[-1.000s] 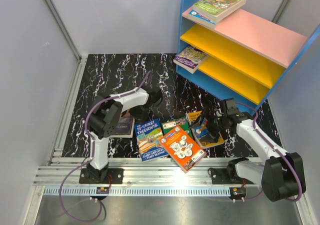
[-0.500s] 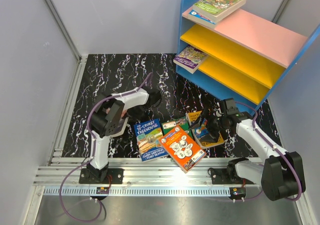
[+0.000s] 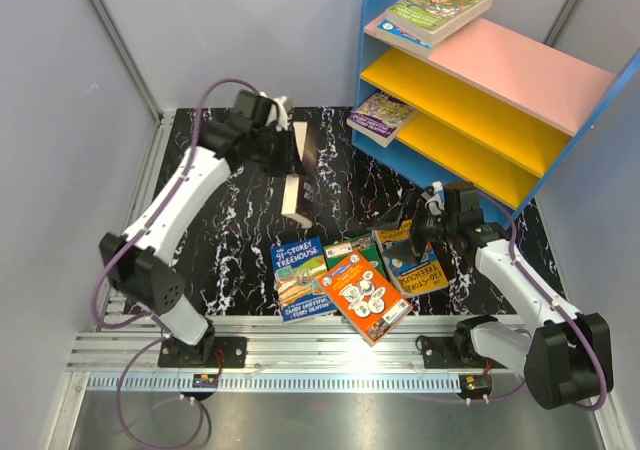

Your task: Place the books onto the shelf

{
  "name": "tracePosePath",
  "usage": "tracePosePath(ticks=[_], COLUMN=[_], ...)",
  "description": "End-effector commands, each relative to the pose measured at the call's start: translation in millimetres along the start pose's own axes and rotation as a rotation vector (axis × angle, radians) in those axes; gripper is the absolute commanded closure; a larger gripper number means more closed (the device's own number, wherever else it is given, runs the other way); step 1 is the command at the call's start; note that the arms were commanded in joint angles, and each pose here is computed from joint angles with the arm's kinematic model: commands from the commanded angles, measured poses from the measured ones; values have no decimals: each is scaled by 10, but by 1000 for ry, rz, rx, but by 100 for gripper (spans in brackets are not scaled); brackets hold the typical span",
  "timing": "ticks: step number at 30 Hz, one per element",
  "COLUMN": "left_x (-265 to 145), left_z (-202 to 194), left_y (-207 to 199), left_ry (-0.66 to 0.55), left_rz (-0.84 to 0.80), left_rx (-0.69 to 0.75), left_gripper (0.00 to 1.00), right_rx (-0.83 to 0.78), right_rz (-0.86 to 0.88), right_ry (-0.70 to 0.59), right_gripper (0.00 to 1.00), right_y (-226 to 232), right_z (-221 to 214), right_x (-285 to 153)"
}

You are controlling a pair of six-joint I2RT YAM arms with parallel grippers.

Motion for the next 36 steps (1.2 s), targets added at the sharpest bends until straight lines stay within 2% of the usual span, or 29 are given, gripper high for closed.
tracePosePath(ticks=[1,2,3,4,5,6,7,8,9,10,11,12,14,16,27,31,33,35,36], left_x=[-608,-713,-838,-981,-927,-1050,-1094,-1038,-1159,-1176,-1156,-1283,-1324,-1334,-1277,-1196,-1154,-1108,-1072], left_z=[272,327,420,409,355,397,386,317,330,298,240,212,180,98,-102,-170,-183,-203,-191], left_y=[-360,-347,-404,-426,-388,-429,-441,-441,-477,-482,-468,-493,-489,-470,-558,-679,-731,-806,-828], left_ry=[-254,-290,-386,-429,-381,-448,-455,-387,-471,-478,-414,-519,-493,-533,-445,-409,-385,-369,-339], left_rz=[-562,-643,-785,-850,-908,-1005,-1051,-1105,-1175,-1212,-1268,-1337,-1424,-1478,-1510,-1523,-1524,-1524,-1507], left_rx=[-46,-137,-79,-78,-188,-105,-109,-204,-118,-128,-240,-164,-237,-231,-247,-246,-252,-237,-250], left_gripper=[100,100,100,100,100,100,100,100,100,100,100,100,100,100,100,100,100,100,100], right_rx=[-58,-60,-82,-92,-84,-90,-109,-115,-128,-129,-129,-141,-134,-125,-95,-126,-132,-138,-138], right_rz=[229,250,283,306,327,347,384,398,419,437,446,465,489,532,746,773,777,786,786], right_ry=[48,45,38,30,29,25,14,10,3,-4,-5,-6,-8,-14,-25,-20,-15,-15,-13], right_gripper=[0,0,0,0,0,0,0,0,0,0,0,0,0,0,2,18,35,45,58], right_y=[423,464,525,572,623,663,741,775,821,877,897,939,1008,1077,1310,1450,1486,1513,1513], right_z=[-96,-102,-108,-122,-136,-140,-158,-164,-165,-175,-172,-179,-177,-179,-198,-224,-235,-252,-261], right_x=[-132,-149,-173,-204,-231,-248,-293,-306,-328,-360,-363,-383,-406,-434,-578,-643,-659,-691,-694])
Point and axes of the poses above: each gripper's point midway between its finger pads, its own x axis out along the fingers, its own y axis along the line the jaws close on, z = x × y, the point moved 8 cm from there along -x, back along the fingers, and after that the axes turned 12 degrees about x, right-handed, at the moved point
